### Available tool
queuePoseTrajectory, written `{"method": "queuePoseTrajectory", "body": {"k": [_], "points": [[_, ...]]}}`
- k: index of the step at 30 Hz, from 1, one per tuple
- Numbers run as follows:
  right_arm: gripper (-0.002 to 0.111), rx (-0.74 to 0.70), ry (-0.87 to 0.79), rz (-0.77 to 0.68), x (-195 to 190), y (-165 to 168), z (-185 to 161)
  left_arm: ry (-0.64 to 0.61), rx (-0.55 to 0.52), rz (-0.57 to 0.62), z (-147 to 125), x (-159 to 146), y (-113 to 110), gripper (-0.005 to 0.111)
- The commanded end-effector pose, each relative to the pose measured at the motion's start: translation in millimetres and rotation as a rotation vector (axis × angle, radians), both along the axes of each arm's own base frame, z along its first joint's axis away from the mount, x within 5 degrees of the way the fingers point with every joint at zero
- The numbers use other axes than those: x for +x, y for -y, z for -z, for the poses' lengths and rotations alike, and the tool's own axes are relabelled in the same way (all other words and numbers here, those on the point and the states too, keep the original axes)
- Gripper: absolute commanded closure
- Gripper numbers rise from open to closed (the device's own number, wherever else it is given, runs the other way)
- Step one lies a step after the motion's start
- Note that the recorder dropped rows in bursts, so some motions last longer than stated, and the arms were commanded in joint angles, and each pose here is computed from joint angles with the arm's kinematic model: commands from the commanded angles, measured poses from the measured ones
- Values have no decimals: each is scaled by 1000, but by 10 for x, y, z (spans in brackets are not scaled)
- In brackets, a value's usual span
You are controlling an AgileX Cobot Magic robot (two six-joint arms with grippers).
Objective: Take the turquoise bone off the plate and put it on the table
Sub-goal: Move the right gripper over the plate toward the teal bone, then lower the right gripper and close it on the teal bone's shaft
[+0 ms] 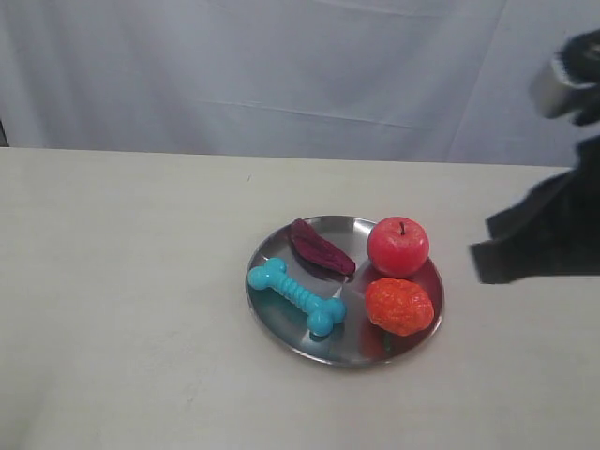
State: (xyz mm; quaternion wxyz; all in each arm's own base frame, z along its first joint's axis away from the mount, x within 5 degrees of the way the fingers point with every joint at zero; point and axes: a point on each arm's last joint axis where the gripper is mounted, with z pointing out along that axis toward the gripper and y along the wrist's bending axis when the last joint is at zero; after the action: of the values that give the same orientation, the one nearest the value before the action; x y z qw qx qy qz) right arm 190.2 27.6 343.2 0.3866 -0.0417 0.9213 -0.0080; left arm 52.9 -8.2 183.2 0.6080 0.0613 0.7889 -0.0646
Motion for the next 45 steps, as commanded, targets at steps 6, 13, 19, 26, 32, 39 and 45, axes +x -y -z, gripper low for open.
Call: {"method": "queuePoseTrajectory", "body": {"k": [6, 13, 19, 26, 32, 39, 45], "points": [[109, -114, -158, -170, 908, -421, -12, -2, -2, 2, 10, 0, 1, 107], [109, -194, -244, -245, 1358, -547, 261, -2, -2, 2, 10, 0, 1, 107], [109, -218, -254, -289, 1635, -636, 562, -2, -2, 2, 10, 0, 1, 107], [109, -212, -238, -310, 1918, -733, 973, -2, -2, 2, 10, 0, 1, 107], [109, -182, -246, -284, 2111, -698, 1329, -2, -2, 2, 10, 0, 1, 107], [109, -167, -268, -269, 2220, -662, 1619, -2, -2, 2, 10, 0, 1, 107], [108, -161, -267, -262, 2247, -654, 1684, -2, -2, 2, 10, 0, 1, 107]]}}
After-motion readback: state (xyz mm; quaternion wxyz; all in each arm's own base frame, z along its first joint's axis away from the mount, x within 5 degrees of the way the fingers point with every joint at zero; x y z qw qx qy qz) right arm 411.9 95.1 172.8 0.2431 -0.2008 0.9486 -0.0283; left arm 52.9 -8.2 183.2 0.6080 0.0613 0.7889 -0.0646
